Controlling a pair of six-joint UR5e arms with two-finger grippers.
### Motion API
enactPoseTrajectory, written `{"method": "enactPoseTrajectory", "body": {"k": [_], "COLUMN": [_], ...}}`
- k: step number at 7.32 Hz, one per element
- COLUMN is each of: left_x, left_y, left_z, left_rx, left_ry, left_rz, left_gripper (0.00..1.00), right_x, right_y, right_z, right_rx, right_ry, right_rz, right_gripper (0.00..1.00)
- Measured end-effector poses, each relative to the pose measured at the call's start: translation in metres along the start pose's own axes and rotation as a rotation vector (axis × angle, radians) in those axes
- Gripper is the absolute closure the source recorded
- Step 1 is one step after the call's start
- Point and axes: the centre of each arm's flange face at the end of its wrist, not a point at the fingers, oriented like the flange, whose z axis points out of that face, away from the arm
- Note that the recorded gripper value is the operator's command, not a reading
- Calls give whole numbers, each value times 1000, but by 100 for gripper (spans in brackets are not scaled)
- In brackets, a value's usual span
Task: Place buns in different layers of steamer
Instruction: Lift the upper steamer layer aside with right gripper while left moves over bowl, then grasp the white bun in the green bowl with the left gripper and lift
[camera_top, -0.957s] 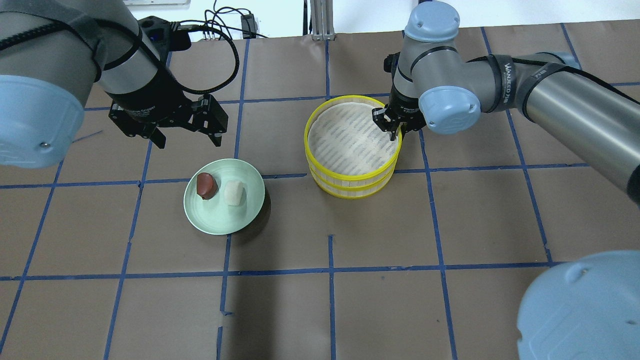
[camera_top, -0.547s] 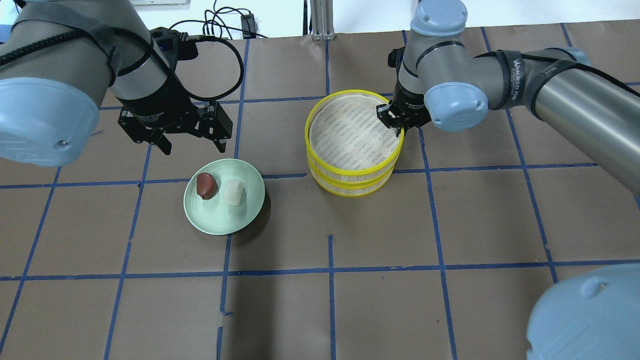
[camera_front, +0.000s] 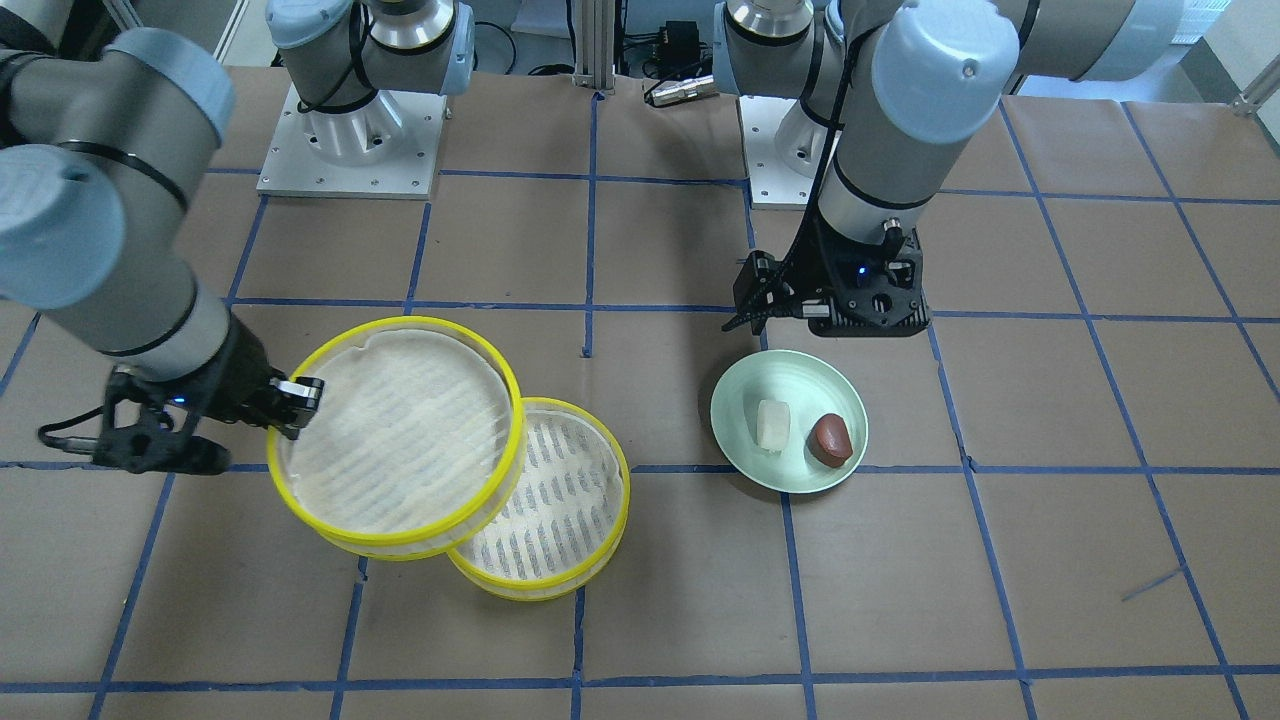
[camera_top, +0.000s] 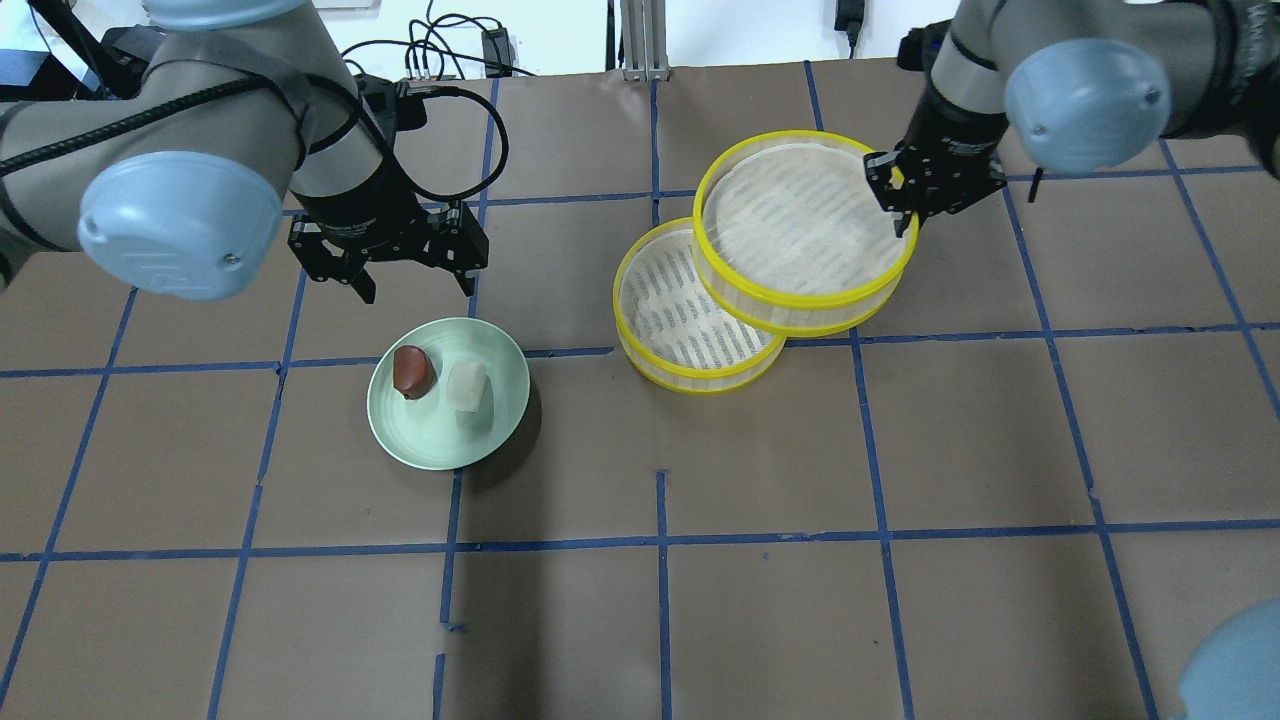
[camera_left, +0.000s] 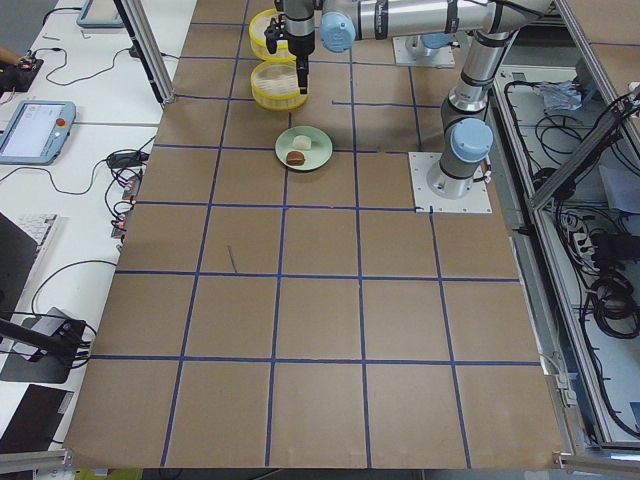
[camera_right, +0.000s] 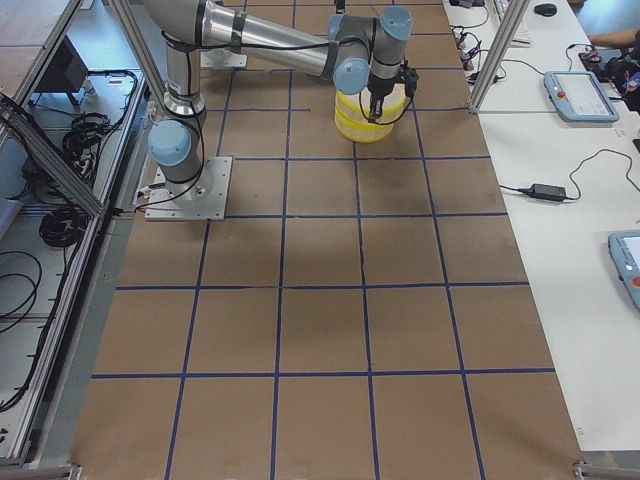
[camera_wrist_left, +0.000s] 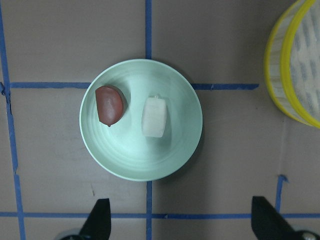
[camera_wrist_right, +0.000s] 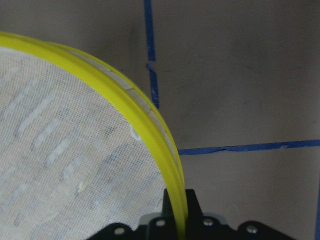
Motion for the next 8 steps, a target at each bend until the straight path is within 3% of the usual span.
{"method": "enactPoseTrajectory", "body": {"k": [4, 6, 8], "left_x": [0, -7, -10], "left_y": [-29, -24, -23], "left_z": [106, 140, 153], "left_rx": [-27, -42, -57], "left_ry": [-21, -73, -98], "left_rz": [4, 13, 31], "left_gripper": [1, 2, 5], "right_x": [221, 274, 287], "right_y": [3, 9, 11], "right_z": [-8, 20, 39], "right_rx": [-8, -14, -10], "right_ry": [-13, 24, 75], "right_rz": [-83, -158, -169], "right_gripper": [91, 94, 92]}}
